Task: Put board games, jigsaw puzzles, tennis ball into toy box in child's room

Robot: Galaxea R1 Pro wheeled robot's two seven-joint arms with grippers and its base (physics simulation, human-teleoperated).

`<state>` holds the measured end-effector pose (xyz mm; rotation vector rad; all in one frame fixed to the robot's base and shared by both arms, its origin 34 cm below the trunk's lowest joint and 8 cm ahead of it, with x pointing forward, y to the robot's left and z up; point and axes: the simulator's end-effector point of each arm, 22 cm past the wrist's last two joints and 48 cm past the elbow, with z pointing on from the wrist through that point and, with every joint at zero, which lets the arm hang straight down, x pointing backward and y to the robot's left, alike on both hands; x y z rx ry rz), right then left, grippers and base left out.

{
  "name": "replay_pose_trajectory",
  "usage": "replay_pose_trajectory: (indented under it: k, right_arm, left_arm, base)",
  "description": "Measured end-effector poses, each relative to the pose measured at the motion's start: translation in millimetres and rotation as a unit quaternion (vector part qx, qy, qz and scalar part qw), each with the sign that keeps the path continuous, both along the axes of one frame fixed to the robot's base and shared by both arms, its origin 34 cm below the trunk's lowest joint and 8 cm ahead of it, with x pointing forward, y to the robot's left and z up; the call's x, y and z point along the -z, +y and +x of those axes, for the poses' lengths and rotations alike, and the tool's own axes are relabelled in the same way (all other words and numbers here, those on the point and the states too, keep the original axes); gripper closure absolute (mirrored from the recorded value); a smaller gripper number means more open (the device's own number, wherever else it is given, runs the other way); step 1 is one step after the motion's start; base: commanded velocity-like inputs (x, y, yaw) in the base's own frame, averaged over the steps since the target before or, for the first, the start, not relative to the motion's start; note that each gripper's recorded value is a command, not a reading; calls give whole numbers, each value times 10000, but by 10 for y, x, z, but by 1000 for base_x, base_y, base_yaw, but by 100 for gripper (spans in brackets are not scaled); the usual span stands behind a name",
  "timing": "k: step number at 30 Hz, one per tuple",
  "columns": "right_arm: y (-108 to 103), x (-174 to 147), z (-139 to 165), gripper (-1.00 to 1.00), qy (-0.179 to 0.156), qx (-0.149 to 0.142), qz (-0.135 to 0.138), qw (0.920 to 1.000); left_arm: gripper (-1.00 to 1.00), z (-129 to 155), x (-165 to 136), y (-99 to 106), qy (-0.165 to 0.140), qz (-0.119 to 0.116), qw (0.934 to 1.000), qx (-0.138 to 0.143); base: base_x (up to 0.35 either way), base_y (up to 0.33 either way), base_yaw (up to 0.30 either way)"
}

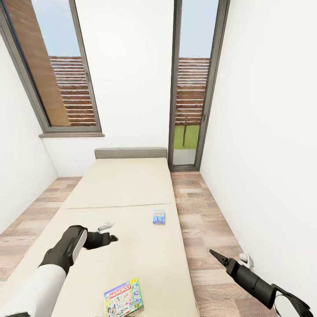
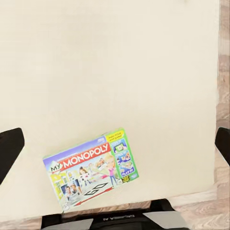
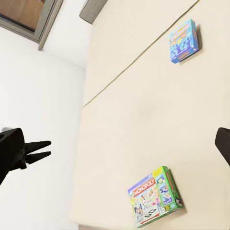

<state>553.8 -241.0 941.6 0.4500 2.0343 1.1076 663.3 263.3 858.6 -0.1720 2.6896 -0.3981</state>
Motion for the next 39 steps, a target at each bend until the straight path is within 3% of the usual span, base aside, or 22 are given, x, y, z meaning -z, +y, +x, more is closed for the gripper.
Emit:
replay_pose_trajectory:
  k: [4,8,14,22,30,39]
  right_arm:
    - [-1,36,-7,-100,45,-2,-3,10000]
    - [-15,68,-13,-100,82,-4,-21,10000]
    - [-40,134,-28,-100,166,3,-33,9999]
    - [-37,193,-39,-100,246,-8,-25,9997]
    - [-57,245,-46,-100,315,0,-15,9995]
    - [-47,325,-81,-100,464,-37,23,9989]
  left_arm:
    - [-100,115,-22,-48,98,245,9996,-83]
    - [-100,200,-14,-124,267,328,9991,-105]
    - [-100,436,-152,-245,433,297,9986,-61]
    - [-100,718,-403,-305,377,252,9990,-36]
    - [-100,798,-462,-532,409,169,9990,90]
    - [-100,806,-381,-563,456,248,9986,86]
  base:
    - [0,0,0]
    - [0,0,0]
    - [0,0,0]
    - [0,0,0]
    - [0,0,0]
    - [0,0,0]
